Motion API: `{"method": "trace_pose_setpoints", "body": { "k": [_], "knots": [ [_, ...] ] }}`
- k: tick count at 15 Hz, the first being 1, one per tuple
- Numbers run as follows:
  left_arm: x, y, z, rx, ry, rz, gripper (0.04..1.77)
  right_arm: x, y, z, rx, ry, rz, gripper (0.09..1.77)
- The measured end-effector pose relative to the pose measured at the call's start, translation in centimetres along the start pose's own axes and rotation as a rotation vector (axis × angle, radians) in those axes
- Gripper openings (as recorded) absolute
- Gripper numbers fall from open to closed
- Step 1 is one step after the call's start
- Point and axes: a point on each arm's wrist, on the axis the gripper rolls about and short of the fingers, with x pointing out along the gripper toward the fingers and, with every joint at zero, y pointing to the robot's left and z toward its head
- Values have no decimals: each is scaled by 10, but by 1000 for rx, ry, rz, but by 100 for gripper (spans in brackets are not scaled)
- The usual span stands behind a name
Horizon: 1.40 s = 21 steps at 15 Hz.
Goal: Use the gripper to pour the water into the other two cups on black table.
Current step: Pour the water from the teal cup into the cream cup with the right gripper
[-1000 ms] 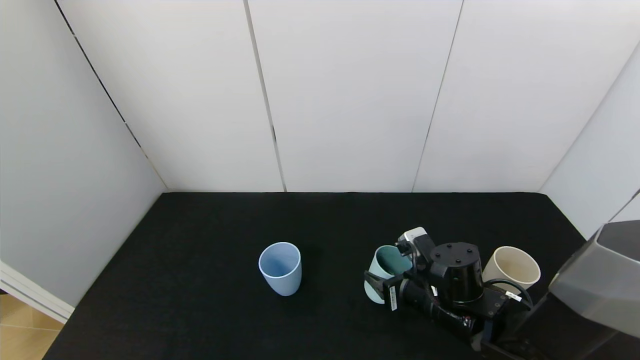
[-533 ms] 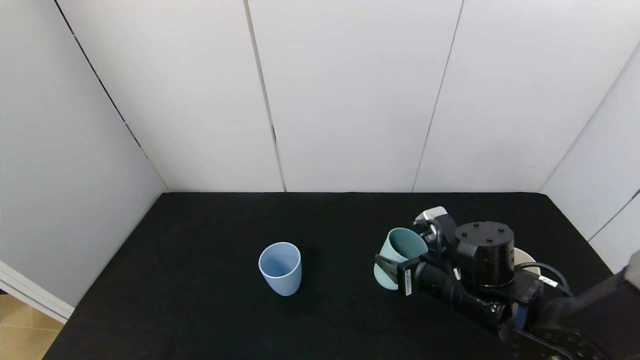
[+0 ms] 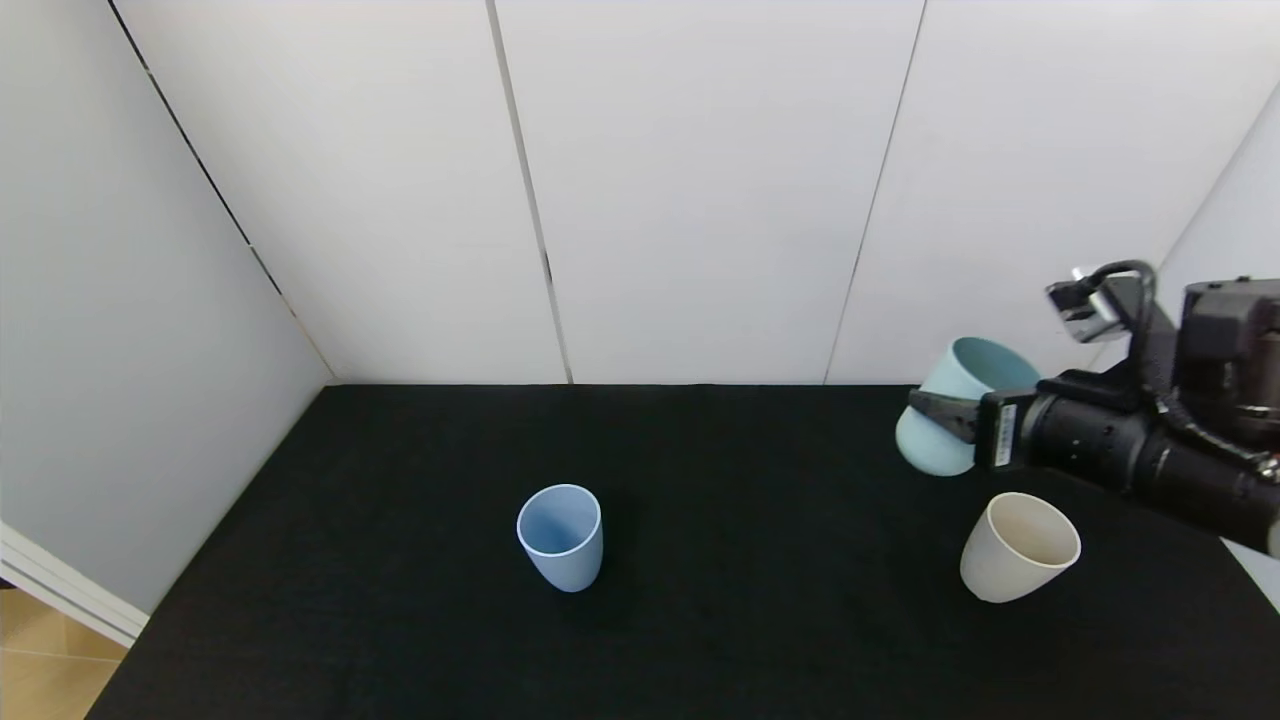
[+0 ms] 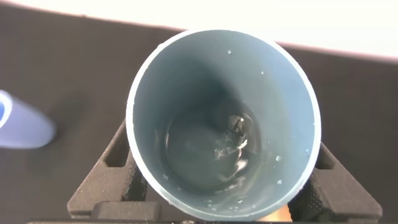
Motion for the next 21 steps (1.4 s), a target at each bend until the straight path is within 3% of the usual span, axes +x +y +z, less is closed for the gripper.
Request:
{"method": "trace_pose_setpoints", "body": {
  "k": [5,12,16,21],
  "knots": [
    [0,0,0,0,0,0,172,-50,-40,23,-251,-22,-126,121],
    [0,0,0,0,0,0,172,-89,-94,22,-551,74,-399,121],
    [0,0,0,0,0,0,172,-93,-107,1,-689,194,-433,121],
    [0,0,0,0,0,0,172,-91,-107,-26,-821,316,-379,121]
  ]
}}
